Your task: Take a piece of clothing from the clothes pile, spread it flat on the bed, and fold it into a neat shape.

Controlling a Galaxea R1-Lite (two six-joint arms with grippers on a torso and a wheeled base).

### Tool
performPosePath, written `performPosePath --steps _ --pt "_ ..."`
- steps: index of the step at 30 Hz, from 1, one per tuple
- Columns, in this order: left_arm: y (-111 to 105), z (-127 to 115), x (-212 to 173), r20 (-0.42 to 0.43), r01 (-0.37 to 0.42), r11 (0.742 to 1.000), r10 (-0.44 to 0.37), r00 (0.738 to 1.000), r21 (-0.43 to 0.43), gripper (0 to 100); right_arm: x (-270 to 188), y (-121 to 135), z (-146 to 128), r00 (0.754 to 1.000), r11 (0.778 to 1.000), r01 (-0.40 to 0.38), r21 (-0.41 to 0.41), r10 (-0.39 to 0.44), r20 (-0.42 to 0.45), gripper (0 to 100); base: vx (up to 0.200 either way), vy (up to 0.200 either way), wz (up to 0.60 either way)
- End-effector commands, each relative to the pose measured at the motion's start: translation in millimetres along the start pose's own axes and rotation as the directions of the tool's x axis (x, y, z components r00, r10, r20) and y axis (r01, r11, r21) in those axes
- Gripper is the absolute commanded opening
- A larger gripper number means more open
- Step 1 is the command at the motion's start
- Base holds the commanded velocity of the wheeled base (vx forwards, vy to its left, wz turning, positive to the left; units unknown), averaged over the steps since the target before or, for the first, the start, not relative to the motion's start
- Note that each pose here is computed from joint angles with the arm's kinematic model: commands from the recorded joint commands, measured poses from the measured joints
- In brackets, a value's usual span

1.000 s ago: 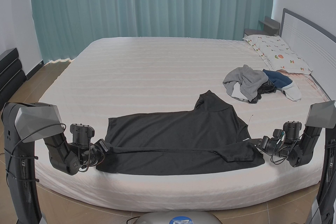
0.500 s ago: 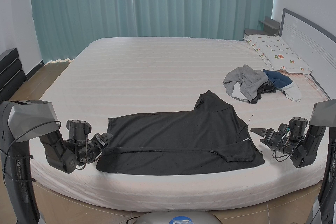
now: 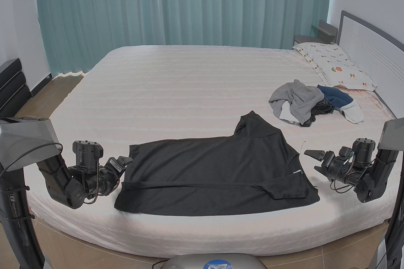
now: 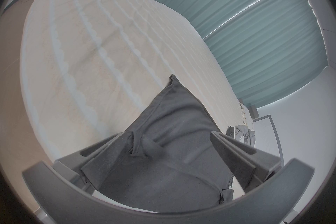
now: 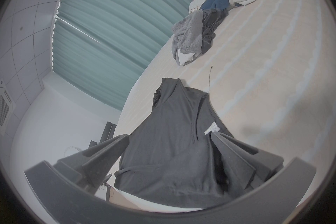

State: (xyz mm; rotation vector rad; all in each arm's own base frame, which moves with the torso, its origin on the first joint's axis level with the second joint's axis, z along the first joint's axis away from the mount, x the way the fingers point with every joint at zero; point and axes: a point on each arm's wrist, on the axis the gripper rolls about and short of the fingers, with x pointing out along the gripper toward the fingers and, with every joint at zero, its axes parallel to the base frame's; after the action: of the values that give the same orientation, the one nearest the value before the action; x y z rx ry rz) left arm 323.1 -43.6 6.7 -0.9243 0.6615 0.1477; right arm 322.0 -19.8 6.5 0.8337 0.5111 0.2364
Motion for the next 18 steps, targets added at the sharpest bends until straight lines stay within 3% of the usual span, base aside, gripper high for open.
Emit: performPosePath --steps 1,9,13,18 --pt "-5.6 -16.5 -7.5 -0.045 0.010 0.999 -0.008 0.999 0.035 100 -0.6 1.6 0.1 1.000 1.000 -0.002 -0.002 0.002 0.002 100 0.000 0.000 0.00" --pt "-14.7 -43.9 -14.1 -0.123 0.030 0.996 -0.019 0.992 0.089 100 0.1 4.6 -3.3 1.000 1.000 -0.006 -0.006 0.006 -0.009 100 0.000 0.000 0.00" --pt "-18.6 -57.6 -12.2 -0.179 0.009 0.992 0.014 0.984 0.129 100 0.4 6.4 -3.7 1.000 1.000 -0.010 -0.008 0.010 -0.010 100 0.000 0.000 0.00" --pt "-23.1 -61.7 -7.4 -0.196 0.001 0.987 0.032 0.980 0.162 100 0.6 6.0 -4.0 1.000 1.000 -0.009 -0.008 0.009 -0.011 100 0.000 0.000 0.00"
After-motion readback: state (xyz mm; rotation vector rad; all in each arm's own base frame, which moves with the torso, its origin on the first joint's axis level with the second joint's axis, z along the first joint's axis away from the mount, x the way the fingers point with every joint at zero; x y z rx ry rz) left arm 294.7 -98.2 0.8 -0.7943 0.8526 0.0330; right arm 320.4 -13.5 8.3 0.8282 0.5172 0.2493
